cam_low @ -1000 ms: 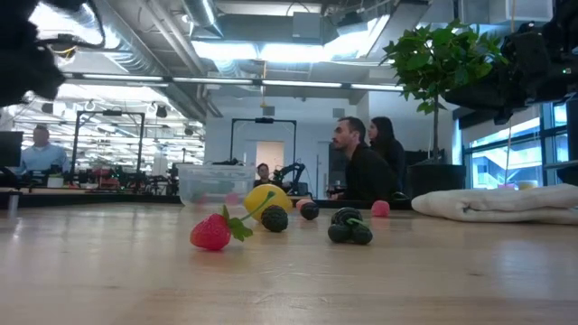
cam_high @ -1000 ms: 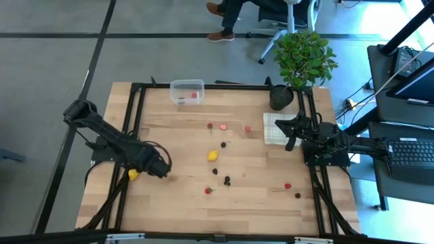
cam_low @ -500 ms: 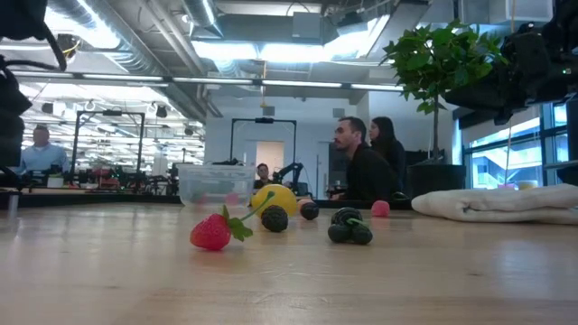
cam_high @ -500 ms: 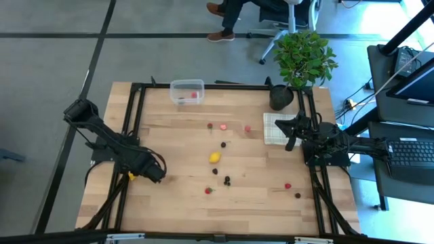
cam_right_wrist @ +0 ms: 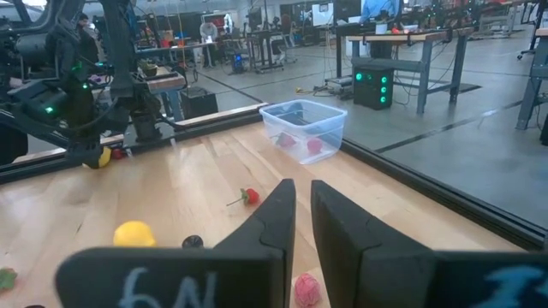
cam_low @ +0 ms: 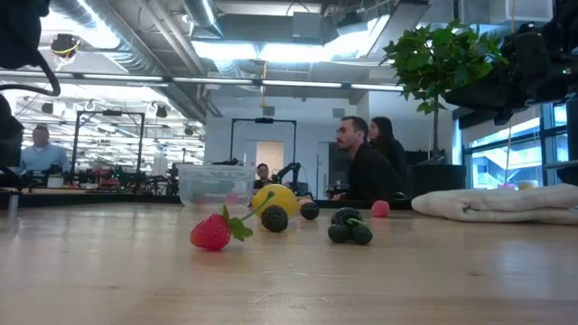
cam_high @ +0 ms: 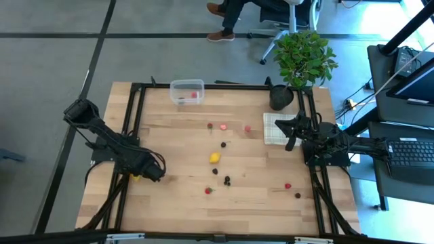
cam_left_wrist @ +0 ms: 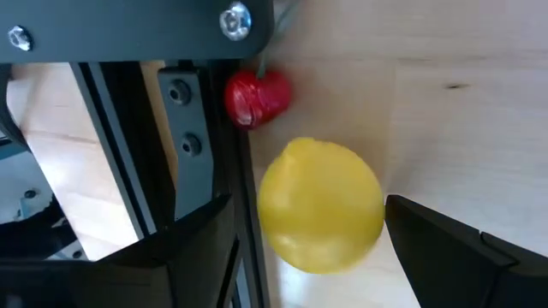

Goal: Pick and placing Produce into tupperware
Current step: Put the bottom yellow lemon into the transparent bin

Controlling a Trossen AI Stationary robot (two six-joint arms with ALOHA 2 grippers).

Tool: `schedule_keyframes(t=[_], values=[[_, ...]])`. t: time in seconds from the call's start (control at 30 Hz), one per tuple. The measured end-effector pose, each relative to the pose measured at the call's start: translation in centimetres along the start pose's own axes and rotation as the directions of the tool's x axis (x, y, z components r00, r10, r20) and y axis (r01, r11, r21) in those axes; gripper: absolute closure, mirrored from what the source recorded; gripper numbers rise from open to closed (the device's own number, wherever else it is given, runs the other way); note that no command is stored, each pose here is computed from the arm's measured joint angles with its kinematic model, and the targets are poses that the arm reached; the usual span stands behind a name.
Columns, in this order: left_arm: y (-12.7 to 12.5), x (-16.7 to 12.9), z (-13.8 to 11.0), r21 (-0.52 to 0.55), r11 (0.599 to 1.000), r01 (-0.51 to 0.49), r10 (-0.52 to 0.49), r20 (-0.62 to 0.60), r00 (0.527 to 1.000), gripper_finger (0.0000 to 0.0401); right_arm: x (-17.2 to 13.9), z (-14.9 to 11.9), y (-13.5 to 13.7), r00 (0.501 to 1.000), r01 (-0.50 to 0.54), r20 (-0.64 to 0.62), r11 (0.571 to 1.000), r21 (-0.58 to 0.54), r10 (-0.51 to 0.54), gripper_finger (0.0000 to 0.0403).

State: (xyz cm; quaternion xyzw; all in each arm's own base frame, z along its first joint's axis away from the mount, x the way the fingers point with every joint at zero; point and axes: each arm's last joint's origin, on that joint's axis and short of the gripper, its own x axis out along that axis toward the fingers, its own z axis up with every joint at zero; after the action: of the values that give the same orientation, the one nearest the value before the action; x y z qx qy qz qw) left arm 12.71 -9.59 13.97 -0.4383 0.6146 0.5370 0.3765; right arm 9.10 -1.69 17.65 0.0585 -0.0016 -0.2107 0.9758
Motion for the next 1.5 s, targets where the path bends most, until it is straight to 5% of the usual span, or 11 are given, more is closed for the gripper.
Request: schedule_keyframes(t=[0.6,1.1,1.5], values=[[-0.4,-0.1,0.6,-0.033,0.999,0.028,-0.027,0.028,0.999,0.0108,0.0,0.0,0.0,1.000,0.000,0.000,1.000,-0.004,0.000,0.0358],[-0.7,-0.2,0.3,-0.021,0.999,0.031,-0.032,-0.049,0.998,0.0180,0.0,0.0,0.0,1.000,0.000,0.000,1.000,-0.005,0.000,0.0358],[-1.4,-0.7,0.2,0.137,0.982,0.130,-0.113,-0.129,0.985,0.0199,0.0,0.0,0.0,1.000,0.000,0.001,1.000,-0.005,0.000,0.0358]])
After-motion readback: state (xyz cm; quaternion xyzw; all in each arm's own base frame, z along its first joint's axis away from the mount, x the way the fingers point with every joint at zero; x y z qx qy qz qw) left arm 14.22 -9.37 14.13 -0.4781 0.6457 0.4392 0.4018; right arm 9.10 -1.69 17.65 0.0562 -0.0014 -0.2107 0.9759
